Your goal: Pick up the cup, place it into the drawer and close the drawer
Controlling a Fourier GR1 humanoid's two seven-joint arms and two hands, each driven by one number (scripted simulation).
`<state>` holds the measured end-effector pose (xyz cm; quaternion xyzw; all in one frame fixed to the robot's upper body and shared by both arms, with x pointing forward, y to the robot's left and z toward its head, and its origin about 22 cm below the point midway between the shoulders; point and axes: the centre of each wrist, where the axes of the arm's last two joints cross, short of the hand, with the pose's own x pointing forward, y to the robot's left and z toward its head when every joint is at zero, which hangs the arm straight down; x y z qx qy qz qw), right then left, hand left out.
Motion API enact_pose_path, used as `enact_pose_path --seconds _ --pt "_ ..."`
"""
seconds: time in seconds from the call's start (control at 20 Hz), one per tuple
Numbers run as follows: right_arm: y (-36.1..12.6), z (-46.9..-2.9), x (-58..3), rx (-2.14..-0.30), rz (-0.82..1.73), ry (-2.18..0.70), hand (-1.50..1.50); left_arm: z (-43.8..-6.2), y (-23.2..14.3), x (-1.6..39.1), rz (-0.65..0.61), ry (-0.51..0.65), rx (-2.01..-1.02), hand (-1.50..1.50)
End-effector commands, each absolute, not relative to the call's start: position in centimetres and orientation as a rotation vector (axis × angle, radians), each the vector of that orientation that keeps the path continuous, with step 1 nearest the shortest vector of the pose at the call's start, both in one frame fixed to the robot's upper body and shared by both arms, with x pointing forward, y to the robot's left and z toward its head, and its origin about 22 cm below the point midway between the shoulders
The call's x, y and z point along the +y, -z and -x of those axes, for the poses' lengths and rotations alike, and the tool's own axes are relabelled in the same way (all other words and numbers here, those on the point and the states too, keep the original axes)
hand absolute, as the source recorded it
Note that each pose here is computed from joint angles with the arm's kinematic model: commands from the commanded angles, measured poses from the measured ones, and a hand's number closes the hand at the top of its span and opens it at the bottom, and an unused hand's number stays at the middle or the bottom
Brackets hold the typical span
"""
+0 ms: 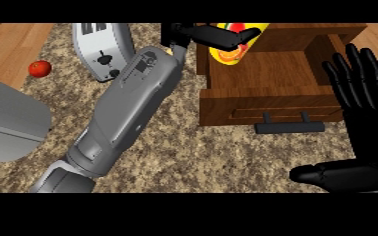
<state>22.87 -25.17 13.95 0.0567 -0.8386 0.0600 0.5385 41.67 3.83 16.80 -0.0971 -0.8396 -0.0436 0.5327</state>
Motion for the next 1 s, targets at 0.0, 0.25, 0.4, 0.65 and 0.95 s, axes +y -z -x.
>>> enact_pose_path --seconds 0.0,0.25,0.4,0.65,0.95 --pt "-13.0 -23.0 -23.2 -1.987 -0.129 -0.141 -1.5 -42.6 -17.6 2.8 0.208 0.113 -1.977 1.5" --pt "-14.3 -23.2 -25.4 -2.004 -0.146 -0.154 -1.5 -43.5 -15.5 2.9 0.178 0.124 -1.935 1.5" --pt "-13.3 -22.7 -25.4 -2.009 -0.149 -0.168 -1.5 -43.3 -13.9 2.8 0.151 0.187 -1.904 1.5" --pt "-13.5 -24.8 -25.7 -1.994 -0.178 -0.176 -1.5 -43.3 -15.1 1.4 0.091 0.247 -1.9 1.5" --pt "-14.3 -24.9 -23.5 -2.01 -0.199 -0.204 -1.5 -43.2 -13.7 1.5 0.009 0.33 -1.888 1.5"
